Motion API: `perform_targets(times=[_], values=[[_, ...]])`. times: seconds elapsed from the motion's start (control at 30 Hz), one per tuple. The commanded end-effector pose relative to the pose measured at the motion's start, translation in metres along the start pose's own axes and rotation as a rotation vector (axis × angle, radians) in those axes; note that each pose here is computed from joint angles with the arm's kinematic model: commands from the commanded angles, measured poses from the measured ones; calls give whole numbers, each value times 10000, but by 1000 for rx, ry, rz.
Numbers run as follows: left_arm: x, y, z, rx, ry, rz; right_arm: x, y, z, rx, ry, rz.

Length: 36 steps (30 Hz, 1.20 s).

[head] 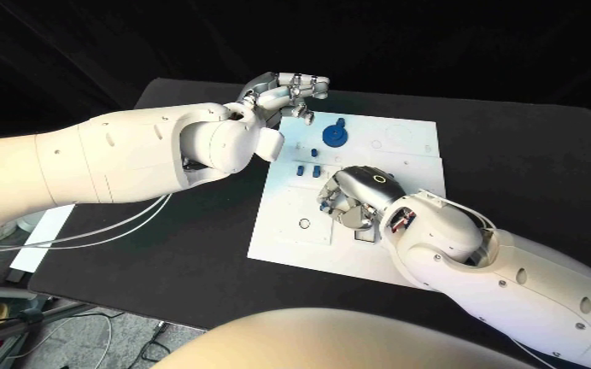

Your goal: Assemble the parts on the task board

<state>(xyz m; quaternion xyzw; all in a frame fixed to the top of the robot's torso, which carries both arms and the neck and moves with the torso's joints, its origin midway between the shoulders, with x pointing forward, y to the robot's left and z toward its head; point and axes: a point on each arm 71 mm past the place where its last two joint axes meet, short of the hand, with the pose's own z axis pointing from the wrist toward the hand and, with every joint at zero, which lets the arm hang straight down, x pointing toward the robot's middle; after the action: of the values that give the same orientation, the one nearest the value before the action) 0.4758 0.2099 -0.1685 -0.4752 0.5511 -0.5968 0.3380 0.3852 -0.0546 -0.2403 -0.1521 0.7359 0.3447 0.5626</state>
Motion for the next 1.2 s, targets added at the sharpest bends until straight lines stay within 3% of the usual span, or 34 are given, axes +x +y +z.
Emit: perform_targets(times=[0.03,0.57,0.97,1.2], values=[[36,-8,2,5,24,-4,95,-32,-2,30,74,-41],[35,-4,-3,-2,29,-6,90,-66,-3,46,38,-34],[32,-1,-2,-8,36,-8,-30,-36,-95,15,-73,6],[10,-1,-13,-13,37,-9,-221,-63,-233,13,-125,13]])
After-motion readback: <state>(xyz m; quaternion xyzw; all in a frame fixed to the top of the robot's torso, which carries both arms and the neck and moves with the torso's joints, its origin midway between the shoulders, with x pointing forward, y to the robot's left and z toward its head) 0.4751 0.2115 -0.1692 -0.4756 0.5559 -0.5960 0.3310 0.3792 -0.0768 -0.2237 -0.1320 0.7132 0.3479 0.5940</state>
